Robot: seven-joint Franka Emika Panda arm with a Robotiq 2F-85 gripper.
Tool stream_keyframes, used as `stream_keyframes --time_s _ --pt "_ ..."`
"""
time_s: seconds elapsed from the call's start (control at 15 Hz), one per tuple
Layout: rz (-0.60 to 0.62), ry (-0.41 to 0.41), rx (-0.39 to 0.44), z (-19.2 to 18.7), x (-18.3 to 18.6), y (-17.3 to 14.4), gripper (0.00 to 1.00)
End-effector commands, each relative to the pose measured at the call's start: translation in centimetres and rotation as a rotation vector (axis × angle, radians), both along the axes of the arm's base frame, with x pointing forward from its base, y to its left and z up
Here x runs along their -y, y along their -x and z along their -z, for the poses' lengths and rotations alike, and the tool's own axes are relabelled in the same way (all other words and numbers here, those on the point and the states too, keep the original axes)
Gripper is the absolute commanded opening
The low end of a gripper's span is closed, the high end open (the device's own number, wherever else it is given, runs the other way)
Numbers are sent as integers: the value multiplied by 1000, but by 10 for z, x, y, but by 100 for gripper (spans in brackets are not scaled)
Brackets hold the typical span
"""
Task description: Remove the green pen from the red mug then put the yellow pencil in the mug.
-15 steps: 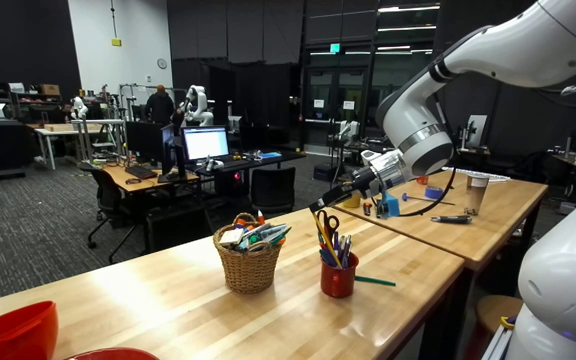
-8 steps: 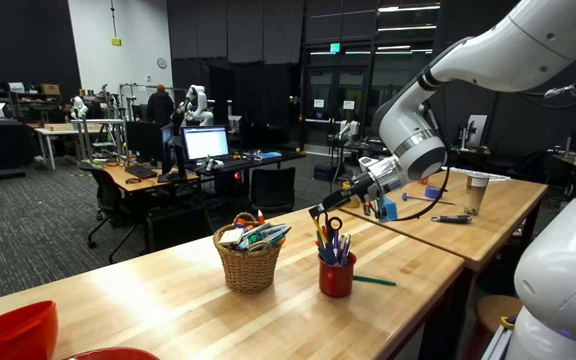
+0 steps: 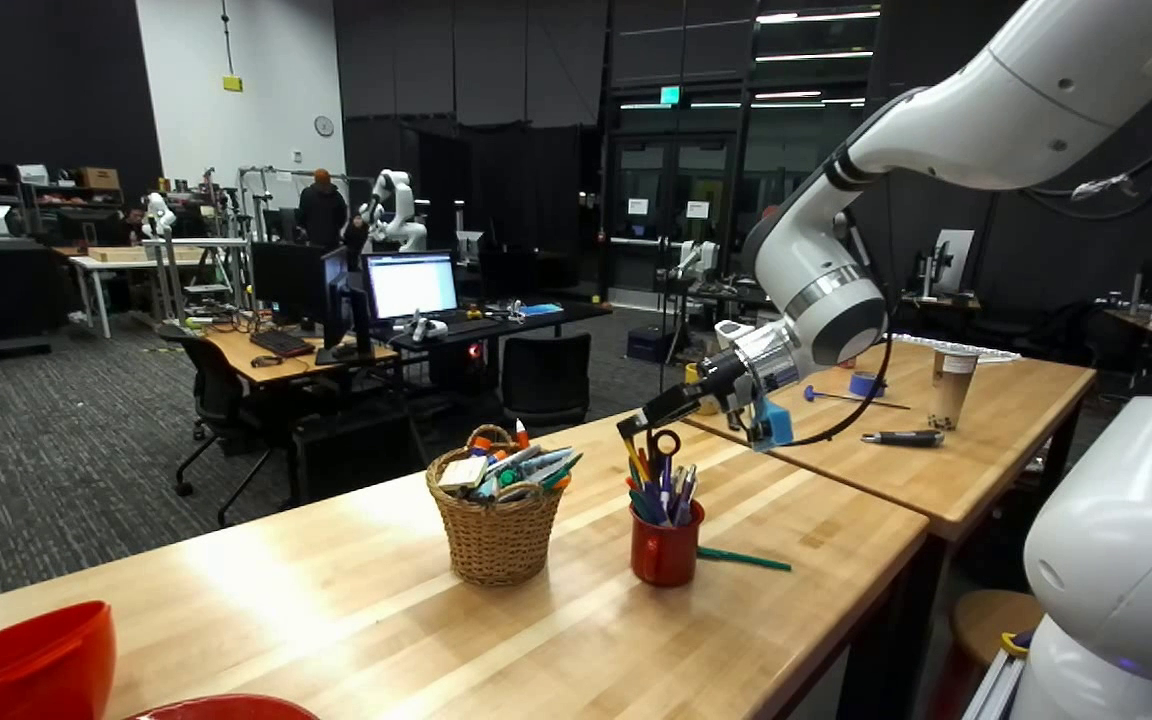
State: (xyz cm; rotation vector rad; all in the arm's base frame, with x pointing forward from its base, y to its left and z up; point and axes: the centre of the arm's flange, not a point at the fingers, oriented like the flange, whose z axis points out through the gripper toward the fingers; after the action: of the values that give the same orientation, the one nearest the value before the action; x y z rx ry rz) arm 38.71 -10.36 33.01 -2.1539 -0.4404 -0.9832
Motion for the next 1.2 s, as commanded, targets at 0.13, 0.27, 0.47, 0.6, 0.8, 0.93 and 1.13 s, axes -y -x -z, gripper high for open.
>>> stream_keyframes --time_s 0.13,0.27,0.47,0.6,0.8,0.93,1.13 --pt "-29 -16 56 -12 2 4 2" --pt "-31 -17 66 -12 3 7 2" --pt "-29 -13 71 -12 5 8 34" --pt "-24 -11 72 -11 8 9 43" --pt "-24 -11 75 -11 8 9 63" --pt "-28 -9 79 -12 7 8 77" --pt "-46 -12 86 -15 3 8 97"
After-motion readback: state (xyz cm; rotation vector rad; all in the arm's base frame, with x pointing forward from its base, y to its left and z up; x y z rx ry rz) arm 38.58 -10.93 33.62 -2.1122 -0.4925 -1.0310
